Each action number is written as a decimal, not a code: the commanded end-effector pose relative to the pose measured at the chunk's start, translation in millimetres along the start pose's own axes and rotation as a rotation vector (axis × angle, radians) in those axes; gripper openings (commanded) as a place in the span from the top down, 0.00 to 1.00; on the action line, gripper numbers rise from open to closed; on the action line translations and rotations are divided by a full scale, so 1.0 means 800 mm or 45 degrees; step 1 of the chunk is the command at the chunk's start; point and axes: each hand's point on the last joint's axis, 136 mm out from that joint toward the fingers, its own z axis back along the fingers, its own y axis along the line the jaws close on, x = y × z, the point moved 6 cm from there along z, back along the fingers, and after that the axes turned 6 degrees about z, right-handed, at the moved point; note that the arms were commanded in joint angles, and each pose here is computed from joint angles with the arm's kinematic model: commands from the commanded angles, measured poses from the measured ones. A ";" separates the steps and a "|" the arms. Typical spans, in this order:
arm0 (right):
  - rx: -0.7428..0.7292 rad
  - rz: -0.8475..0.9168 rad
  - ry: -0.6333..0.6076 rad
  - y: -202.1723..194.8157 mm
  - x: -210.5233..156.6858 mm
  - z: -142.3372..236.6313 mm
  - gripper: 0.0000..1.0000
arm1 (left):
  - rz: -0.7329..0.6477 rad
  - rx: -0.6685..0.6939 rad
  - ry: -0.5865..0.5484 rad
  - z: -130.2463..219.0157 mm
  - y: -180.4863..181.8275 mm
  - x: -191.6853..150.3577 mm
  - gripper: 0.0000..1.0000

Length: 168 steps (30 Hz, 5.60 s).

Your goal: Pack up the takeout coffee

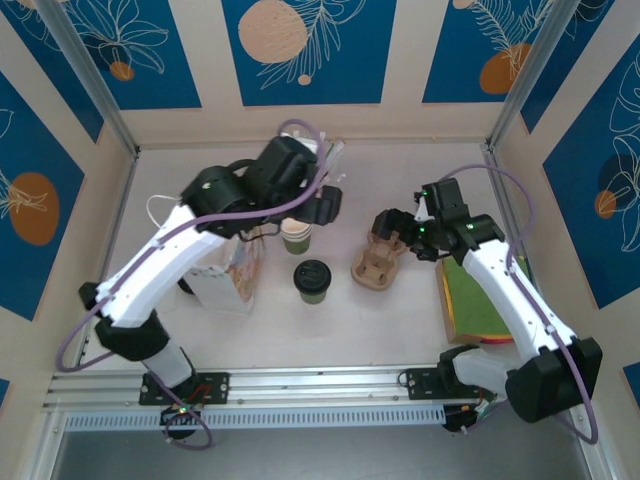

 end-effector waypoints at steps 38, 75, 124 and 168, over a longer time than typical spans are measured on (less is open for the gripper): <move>-0.183 -0.269 -0.037 -0.091 -0.073 0.052 0.01 | -0.125 -0.058 0.519 -0.335 -0.125 -0.142 0.51; -0.178 -0.268 -0.040 -0.092 -0.073 0.049 0.01 | -0.212 0.062 0.457 -0.356 -0.120 -0.147 0.54; -0.167 -0.259 -0.035 -0.091 -0.074 0.048 0.01 | -0.142 0.129 0.569 -0.373 -0.101 -0.169 0.56; -0.138 -0.239 -0.065 -0.089 -0.075 0.049 0.01 | -0.039 0.150 0.825 -0.275 -0.092 -0.202 0.49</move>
